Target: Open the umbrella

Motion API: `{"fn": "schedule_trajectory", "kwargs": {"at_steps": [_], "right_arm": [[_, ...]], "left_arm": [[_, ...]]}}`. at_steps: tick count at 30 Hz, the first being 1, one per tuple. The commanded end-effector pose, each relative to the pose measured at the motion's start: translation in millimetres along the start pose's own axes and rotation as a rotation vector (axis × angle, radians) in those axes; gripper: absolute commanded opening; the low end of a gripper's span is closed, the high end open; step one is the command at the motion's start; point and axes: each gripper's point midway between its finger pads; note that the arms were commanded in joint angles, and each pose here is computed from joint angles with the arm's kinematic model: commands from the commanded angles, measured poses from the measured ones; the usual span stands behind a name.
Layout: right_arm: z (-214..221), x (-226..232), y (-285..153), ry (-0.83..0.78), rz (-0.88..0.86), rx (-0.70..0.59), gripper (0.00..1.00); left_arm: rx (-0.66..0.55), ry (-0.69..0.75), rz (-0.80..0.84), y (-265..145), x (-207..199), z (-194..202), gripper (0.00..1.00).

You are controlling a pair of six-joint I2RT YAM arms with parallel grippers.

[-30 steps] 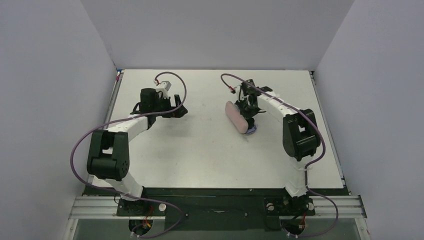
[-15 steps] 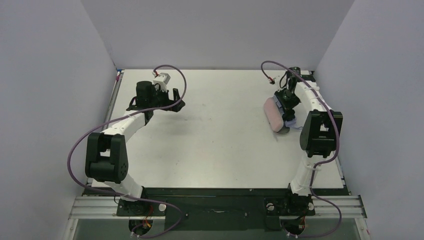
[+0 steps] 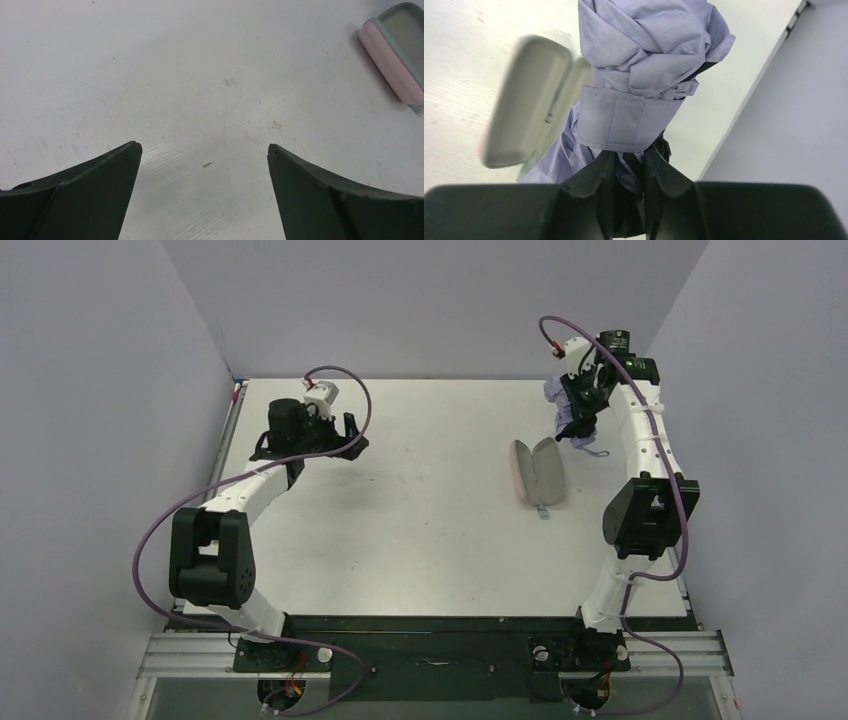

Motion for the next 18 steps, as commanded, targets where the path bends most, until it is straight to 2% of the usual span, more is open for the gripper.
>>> {"fn": "schedule_trajectory", "kwargs": {"at_steps": [1, 6, 10, 14, 15, 16, 17, 18], "right_arm": [[-72.1, 46.6, -86.7, 0.000, -0.165, -0.321, 0.00], [-103.8, 131.6, -120.9, 0.025, -0.492, -0.458, 0.00], [-120.3, 199.3, -155.7, 0.019, -0.738, -0.551, 0.00], [-135.2, 244.7, -180.5, 0.151, -0.922, -0.574, 0.00], [-134.6, 250.5, -179.1, 0.199, -0.947, -0.565, 0.00], [-153.9, 255.7, -193.5, 0.272, -0.992, -0.634, 0.00], [-165.1, 258.3, -202.1, 0.294, -1.014, -0.716, 0.00], [-174.1, 253.3, -208.2, 0.403, -1.004, -0.741, 0.00]], "left_arm": [[-0.149, 0.114, 0.051, -20.1, -7.4, -60.0, 0.97], [-0.151, 0.099, 0.287, -34.1, -47.7, -84.8, 0.97], [-0.291, 0.084, 0.422, -54.4, -80.4, -119.8, 0.97], [-0.319, 0.090, 0.486, -66.8, -105.0, -130.0, 0.97], [-0.304, 0.027, 0.508, -67.3, -112.3, -127.6, 0.97], [-0.346, 0.024, 0.515, -70.7, -116.0, -136.6, 0.97], [-0.328, -0.069, 0.515, -68.3, -121.3, -130.1, 0.97], [-0.386, -0.079, 0.472, -70.3, -120.1, -142.2, 0.97]]}}
Point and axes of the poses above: each gripper's point midway between its finger pads, its own y axis out along the fingers, its own x axis along the line the jaws close on, z = x × y, and after that the axes turned 12 degrees about y, right-handed
